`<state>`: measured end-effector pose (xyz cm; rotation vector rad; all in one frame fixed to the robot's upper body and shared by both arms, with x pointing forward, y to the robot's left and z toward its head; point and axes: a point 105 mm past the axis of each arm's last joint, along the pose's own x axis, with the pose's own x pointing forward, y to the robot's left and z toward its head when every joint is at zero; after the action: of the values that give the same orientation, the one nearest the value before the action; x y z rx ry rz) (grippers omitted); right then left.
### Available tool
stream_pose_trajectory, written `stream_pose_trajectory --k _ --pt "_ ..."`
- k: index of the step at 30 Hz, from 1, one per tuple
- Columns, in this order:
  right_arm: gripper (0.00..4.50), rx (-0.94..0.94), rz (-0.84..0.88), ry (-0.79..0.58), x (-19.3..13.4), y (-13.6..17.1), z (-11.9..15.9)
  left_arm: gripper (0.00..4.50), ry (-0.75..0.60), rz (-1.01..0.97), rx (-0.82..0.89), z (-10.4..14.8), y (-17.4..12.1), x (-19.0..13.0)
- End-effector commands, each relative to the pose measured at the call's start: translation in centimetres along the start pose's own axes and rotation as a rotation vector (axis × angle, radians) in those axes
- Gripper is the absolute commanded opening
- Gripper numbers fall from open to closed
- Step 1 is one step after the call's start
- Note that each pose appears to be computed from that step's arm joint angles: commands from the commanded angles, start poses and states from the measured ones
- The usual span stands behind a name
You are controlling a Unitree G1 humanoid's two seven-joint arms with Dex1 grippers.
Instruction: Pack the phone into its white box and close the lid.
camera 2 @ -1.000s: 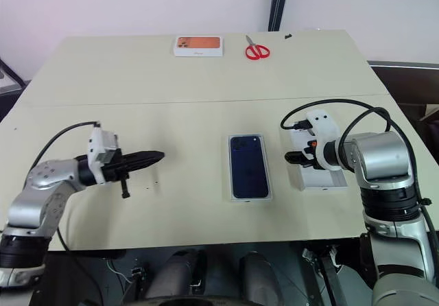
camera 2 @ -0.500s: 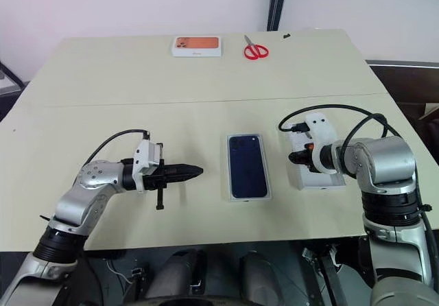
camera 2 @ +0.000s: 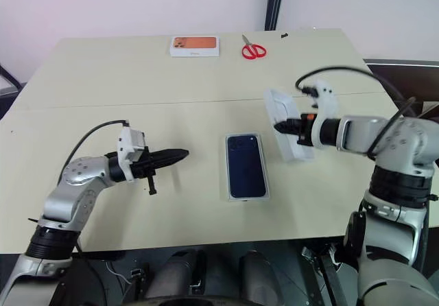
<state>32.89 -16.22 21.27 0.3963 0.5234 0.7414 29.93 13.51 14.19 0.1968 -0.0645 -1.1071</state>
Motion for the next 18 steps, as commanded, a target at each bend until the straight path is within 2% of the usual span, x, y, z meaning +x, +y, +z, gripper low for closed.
stream_pose_trajectory --k 1,4,7,10,13,18 --pt "0.05 0.056 0.385 -0.049 1.0 6.4 0.6 0.00 -0.025 0.106 0.035 1.2 2.3 -1.4" --pt "0.05 0.200 0.493 -0.058 2.5 9.2 -0.8 0.00 -0.028 0.156 0.042 1.4 3.4 -2.0" --pt "0.05 0.337 0.494 -0.047 5.4 10.8 -3.7 0.00 -0.026 0.169 0.055 1.6 3.7 -2.1" --pt "0.05 0.449 0.453 -0.068 6.7 11.8 -5.4 0.00 -0.019 0.158 0.068 1.7 3.4 -1.9" --pt "0.05 0.534 0.370 -0.056 7.4 11.7 -7.1 0.00 -0.007 0.131 0.080 1.6 2.9 -1.6" --pt "0.05 0.590 0.208 -0.037 7.3 8.9 -8.6 0.00 0.009 0.047 0.095 1.3 1.9 -0.2"
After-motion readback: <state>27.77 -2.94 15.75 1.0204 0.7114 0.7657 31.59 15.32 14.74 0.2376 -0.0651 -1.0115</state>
